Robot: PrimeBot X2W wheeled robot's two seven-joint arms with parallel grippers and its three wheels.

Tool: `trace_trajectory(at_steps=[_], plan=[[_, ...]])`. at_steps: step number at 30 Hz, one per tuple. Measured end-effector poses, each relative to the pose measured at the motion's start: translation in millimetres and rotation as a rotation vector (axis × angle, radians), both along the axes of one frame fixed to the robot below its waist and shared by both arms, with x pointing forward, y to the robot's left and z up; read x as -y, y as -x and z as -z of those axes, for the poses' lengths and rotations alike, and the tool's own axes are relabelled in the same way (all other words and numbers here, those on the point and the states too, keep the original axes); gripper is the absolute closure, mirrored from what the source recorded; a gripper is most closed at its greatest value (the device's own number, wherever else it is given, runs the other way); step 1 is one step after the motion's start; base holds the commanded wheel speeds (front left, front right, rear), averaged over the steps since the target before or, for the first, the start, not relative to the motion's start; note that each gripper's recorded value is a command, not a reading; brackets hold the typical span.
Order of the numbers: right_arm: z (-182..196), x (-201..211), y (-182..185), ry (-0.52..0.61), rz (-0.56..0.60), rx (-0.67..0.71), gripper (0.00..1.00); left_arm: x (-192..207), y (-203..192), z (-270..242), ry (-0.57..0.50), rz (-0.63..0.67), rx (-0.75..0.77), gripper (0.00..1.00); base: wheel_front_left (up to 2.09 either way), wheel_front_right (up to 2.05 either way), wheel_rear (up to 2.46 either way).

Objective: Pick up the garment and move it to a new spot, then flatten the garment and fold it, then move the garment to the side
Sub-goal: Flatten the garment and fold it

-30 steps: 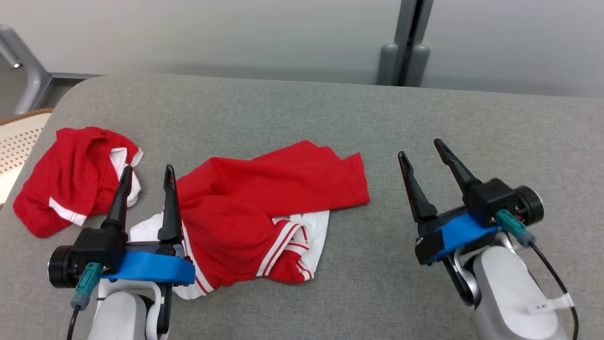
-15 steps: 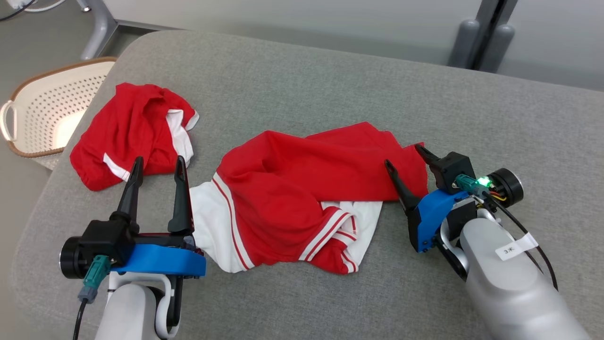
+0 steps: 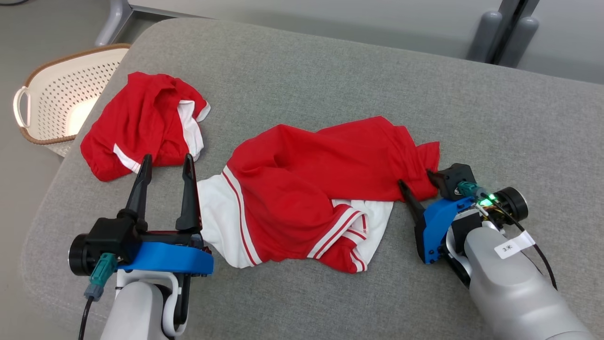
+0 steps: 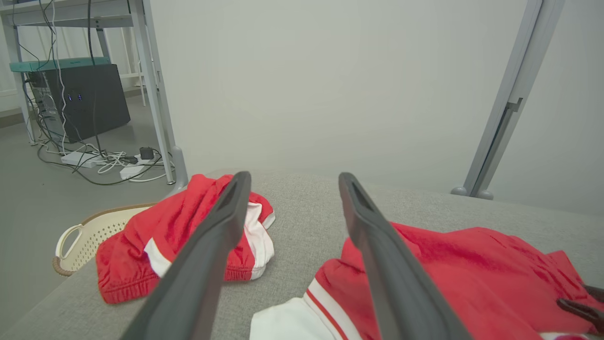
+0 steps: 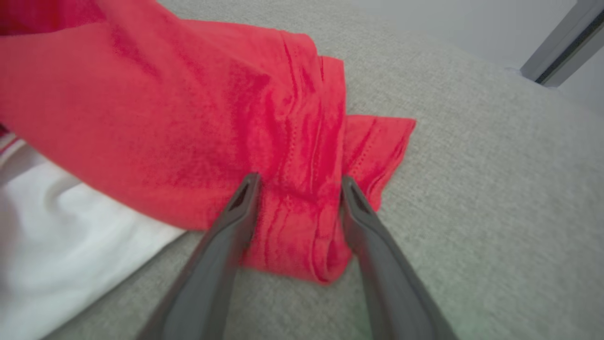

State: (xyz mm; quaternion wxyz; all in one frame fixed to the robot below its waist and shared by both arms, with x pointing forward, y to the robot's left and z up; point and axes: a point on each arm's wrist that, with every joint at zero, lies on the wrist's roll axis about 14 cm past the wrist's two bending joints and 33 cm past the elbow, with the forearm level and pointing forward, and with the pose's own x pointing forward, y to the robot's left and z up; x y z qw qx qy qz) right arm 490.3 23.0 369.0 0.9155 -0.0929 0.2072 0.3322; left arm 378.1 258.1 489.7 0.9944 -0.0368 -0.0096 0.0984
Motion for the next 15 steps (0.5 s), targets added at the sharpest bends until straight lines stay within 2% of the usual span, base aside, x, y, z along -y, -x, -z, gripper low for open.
trace_trajectory(at_steps=[9, 15], plan=[[-26.8, 9.3, -13.1, -0.074, 0.052, 0.067, 1.0, 12.2, -12.0, -2.7, 0.013, 0.034, 0.017, 0.0, 0.0, 0.0, 0.0], [-66.0, 55.4, -30.6, -0.116, 0.164, 0.177, 1.0, 29.2, -17.7, 1.7, 0.024, 0.086, 0.012, 0.0, 0.0, 0.0, 0.0]])
